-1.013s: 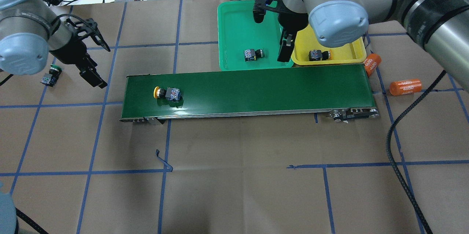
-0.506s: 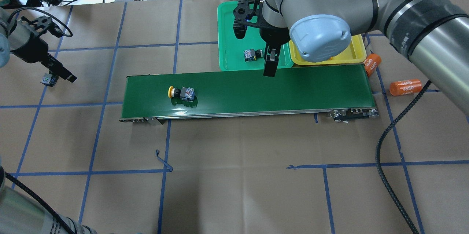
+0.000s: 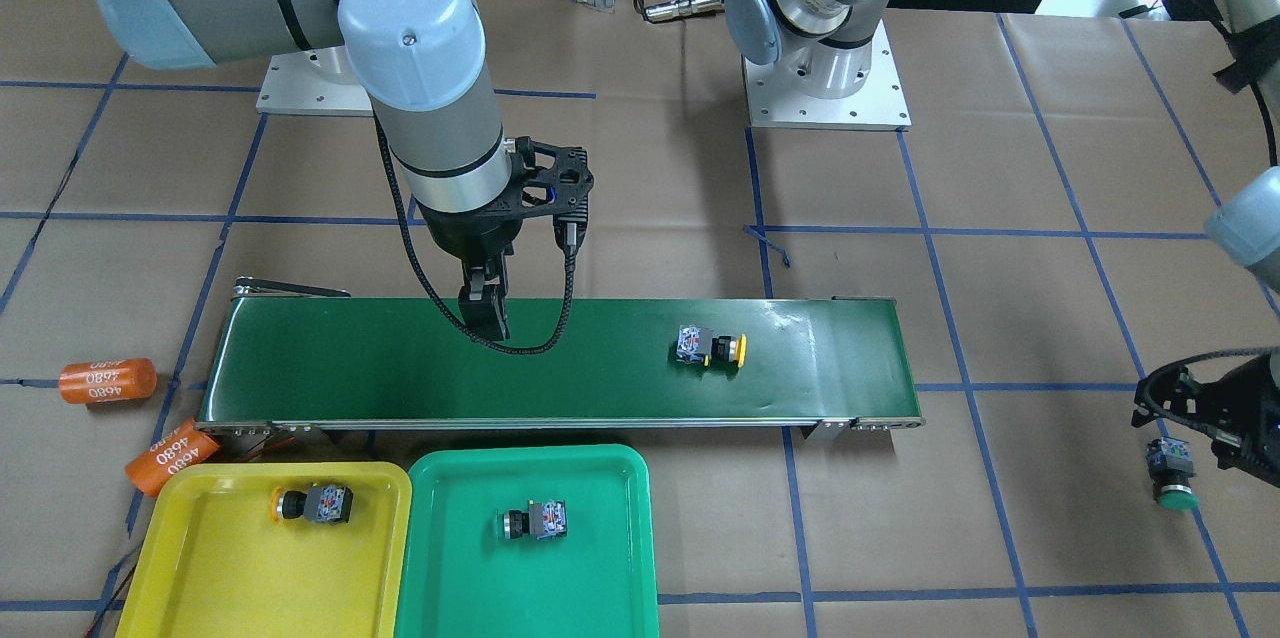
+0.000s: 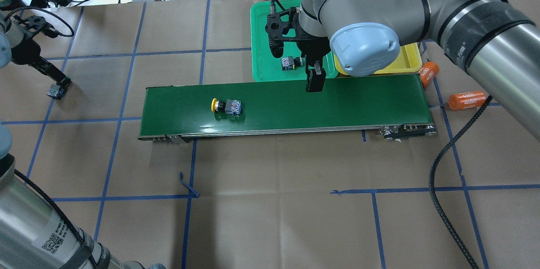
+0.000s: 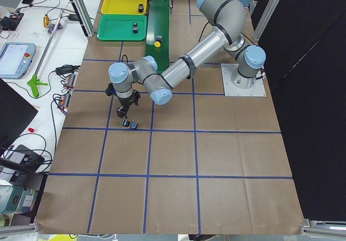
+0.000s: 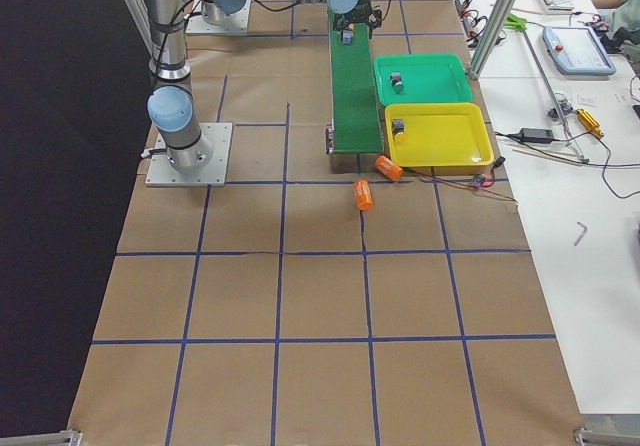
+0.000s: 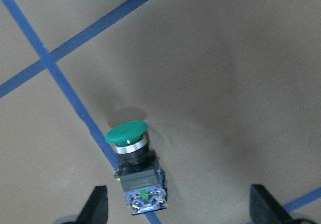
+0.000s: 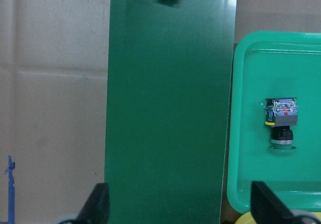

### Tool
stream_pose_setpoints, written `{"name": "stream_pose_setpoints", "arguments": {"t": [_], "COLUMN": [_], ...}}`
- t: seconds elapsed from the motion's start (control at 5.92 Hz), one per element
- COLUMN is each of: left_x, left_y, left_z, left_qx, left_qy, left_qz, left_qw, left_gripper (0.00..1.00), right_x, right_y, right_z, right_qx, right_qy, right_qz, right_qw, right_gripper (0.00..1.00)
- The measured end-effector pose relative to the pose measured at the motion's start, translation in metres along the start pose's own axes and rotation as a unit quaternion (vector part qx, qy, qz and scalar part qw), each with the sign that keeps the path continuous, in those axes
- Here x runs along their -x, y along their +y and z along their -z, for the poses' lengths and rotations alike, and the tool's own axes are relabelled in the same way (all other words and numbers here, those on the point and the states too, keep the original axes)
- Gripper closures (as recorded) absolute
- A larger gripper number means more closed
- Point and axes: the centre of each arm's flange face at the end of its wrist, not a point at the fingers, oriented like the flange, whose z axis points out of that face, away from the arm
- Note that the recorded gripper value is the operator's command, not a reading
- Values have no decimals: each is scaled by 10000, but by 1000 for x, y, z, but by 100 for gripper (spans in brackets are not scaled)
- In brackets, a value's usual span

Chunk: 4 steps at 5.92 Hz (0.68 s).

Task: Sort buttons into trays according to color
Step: 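Grasp a green-cap button with left gripper while right moves over belt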

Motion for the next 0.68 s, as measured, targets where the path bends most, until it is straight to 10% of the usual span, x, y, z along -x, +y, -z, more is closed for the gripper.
{"name": "stream_pose_setpoints", "arguments": {"t": [0.34,0.68], "left_x": [14,17], "left_y": [8,12], "left_z": [-42,-62], "left_qx": [188,452], "left_qy": [-4,-4], "left_qz": [226,290], "left_qw": [9996,9986], "left_gripper": [26,98], "right_x": [6,10], "right_y": [-4,-15], "right_z": [-17,-42], "right_qx": [-99,-449], "right_qy": [-147,-82], "right_qz": [68,-156], "right_qw": [9998,9988], "right_gripper": [0,0]}}
